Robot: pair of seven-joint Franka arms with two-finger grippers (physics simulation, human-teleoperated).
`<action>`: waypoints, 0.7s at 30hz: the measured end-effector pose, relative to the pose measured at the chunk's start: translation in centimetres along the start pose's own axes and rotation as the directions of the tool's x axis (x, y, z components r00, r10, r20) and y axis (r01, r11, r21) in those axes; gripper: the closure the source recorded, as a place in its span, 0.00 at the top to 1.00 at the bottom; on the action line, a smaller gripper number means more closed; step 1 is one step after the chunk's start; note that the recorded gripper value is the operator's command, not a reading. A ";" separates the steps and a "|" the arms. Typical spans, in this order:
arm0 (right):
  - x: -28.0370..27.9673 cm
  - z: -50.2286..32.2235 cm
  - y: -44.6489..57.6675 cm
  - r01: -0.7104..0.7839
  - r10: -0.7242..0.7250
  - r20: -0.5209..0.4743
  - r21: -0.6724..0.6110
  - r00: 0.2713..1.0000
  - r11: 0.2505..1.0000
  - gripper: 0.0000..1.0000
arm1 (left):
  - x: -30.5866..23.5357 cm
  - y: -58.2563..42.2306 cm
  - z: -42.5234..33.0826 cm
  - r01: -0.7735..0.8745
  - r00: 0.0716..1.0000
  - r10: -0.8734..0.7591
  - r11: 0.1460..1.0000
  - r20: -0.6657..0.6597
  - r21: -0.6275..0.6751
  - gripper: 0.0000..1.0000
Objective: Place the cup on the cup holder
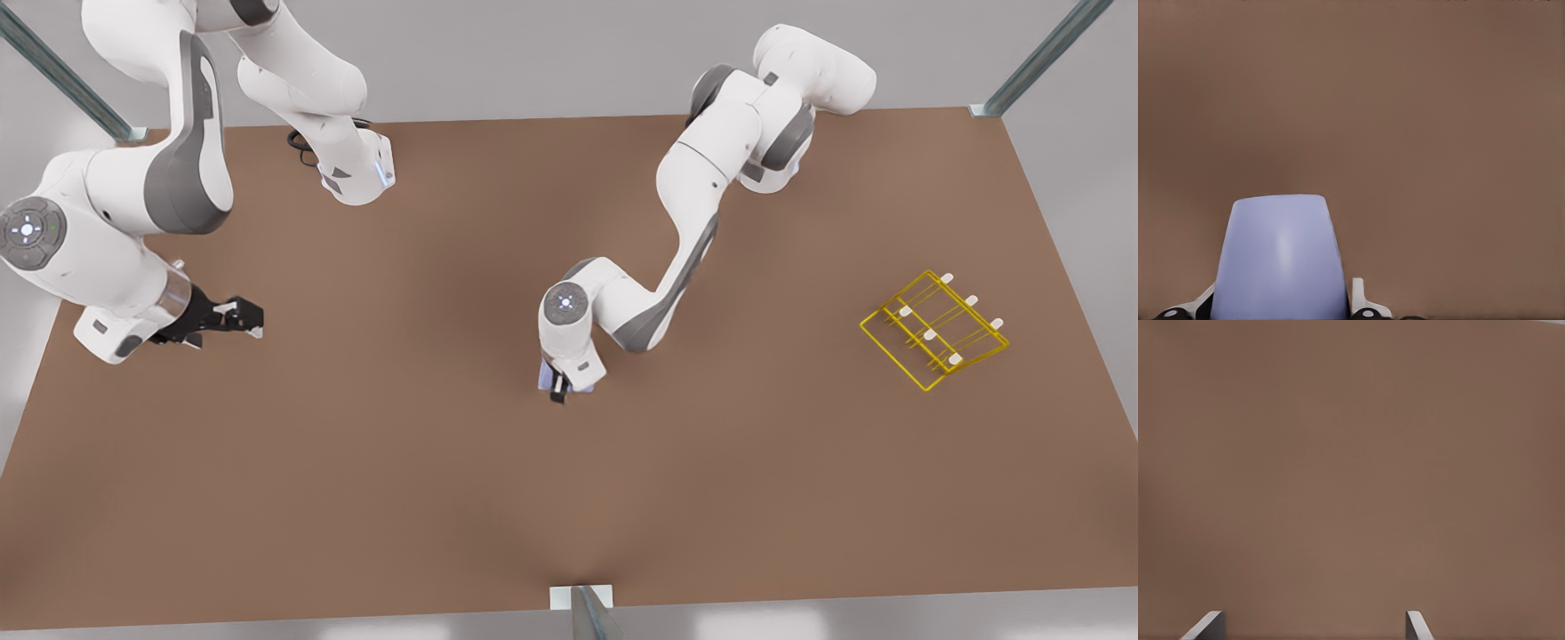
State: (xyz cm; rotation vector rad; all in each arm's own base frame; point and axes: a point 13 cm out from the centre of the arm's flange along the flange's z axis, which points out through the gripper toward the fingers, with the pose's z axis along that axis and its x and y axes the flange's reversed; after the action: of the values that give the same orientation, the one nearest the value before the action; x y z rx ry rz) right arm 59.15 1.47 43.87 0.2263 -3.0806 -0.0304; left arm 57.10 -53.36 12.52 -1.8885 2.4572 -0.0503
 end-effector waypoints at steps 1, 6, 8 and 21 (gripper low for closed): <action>-0.1 0.1 0.2 0.003 -0.003 -0.001 0.000 1.000 1.000 1.00 | -0.3 -0.1 -0.8 -0.014 1.000 0.014 1.000 0.020 0.009 0.79; -0.1 0.1 0.0 -0.001 0.001 0.000 -0.001 1.000 1.000 1.00 | -3.7 -0.6 -2.0 -0.098 0.976 0.090 0.995 0.200 0.033 0.79; -0.1 0.1 0.0 -0.001 0.001 0.001 -0.001 1.000 1.000 1.00 | -6.3 -1.1 -2.3 -0.138 0.941 0.121 0.990 0.315 0.033 0.79; -0.2 0.2 0.6 0.006 -0.006 -0.001 -0.001 1.000 1.000 1.00 | -29.7 0.4 -8.2 -0.009 0.343 0.136 0.990 0.929 -0.141 0.79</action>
State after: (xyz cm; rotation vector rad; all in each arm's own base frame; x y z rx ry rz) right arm 59.24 2.06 43.66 0.2359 -3.0790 -0.0328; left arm 63.92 -24.54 21.07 -1.1771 1.6511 0.9443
